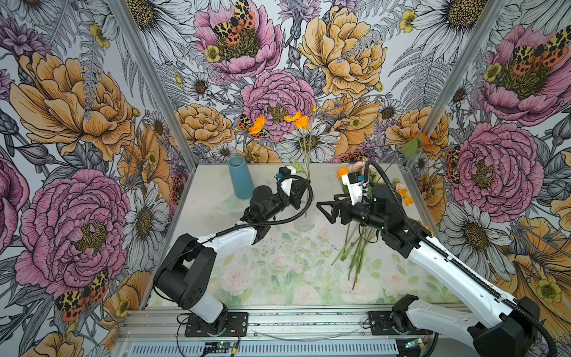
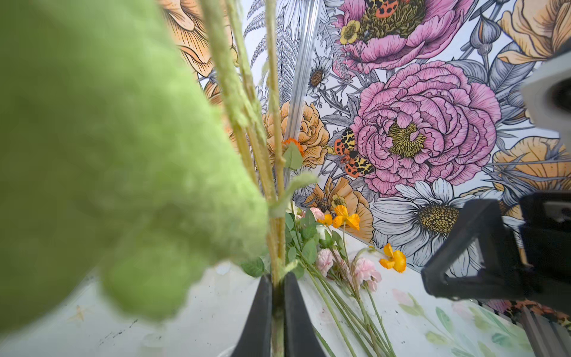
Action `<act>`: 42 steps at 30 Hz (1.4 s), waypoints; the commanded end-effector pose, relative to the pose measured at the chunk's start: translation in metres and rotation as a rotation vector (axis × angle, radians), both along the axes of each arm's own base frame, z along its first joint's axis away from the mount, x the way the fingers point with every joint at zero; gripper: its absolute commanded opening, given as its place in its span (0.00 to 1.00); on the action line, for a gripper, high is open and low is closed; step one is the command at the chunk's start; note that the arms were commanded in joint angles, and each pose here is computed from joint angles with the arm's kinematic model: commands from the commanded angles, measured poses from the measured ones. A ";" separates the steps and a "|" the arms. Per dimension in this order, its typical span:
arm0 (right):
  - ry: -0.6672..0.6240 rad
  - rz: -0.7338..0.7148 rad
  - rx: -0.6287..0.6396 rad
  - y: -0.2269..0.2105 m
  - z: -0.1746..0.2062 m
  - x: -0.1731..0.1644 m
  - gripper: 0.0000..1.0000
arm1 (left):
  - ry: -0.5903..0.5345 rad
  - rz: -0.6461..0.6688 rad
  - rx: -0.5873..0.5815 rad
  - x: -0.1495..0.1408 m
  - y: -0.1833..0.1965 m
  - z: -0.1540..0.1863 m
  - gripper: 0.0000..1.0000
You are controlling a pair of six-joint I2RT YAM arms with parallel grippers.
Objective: Arrange flowers in a vase
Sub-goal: Place the flower in the vase.
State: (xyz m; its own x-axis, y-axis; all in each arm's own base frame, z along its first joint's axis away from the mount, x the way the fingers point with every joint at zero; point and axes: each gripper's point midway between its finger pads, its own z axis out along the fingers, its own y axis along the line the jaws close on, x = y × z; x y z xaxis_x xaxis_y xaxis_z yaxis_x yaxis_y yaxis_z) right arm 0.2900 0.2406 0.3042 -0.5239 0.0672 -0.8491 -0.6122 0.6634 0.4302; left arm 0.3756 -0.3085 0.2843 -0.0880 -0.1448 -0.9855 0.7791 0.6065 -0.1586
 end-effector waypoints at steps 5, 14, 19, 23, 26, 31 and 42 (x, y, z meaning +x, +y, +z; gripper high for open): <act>-0.031 0.005 -0.010 0.006 0.008 0.004 1.00 | -0.046 0.002 0.028 -0.006 -0.002 -0.008 0.00; -0.028 0.007 -0.018 0.008 0.005 0.005 0.99 | -0.021 0.057 0.100 0.001 0.003 -0.034 0.00; -0.028 0.006 -0.020 0.009 0.004 0.006 1.00 | 0.004 0.060 0.110 0.004 0.002 -0.043 0.00; -0.030 0.006 -0.021 0.009 0.005 0.005 0.99 | 0.018 0.068 0.120 0.005 0.003 -0.051 0.00; -0.029 0.003 -0.023 0.009 0.003 0.006 0.99 | 0.022 0.077 0.126 0.006 0.005 -0.055 0.01; -0.023 0.010 -0.027 0.011 0.001 0.007 1.00 | 0.025 0.080 0.129 0.004 0.006 -0.057 0.04; -0.026 0.023 -0.027 0.016 0.004 0.008 0.99 | 0.032 0.083 0.135 0.002 0.008 -0.061 0.10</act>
State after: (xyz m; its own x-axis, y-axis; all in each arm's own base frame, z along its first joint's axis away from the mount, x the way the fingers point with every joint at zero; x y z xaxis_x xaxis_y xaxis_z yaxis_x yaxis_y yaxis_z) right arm 0.2970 0.2533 0.2917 -0.5462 0.0338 -0.8370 -0.6096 0.6693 0.4248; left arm 0.3796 -0.3028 0.2261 -0.1252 -0.0307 -0.9917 0.7304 0.6736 -0.1131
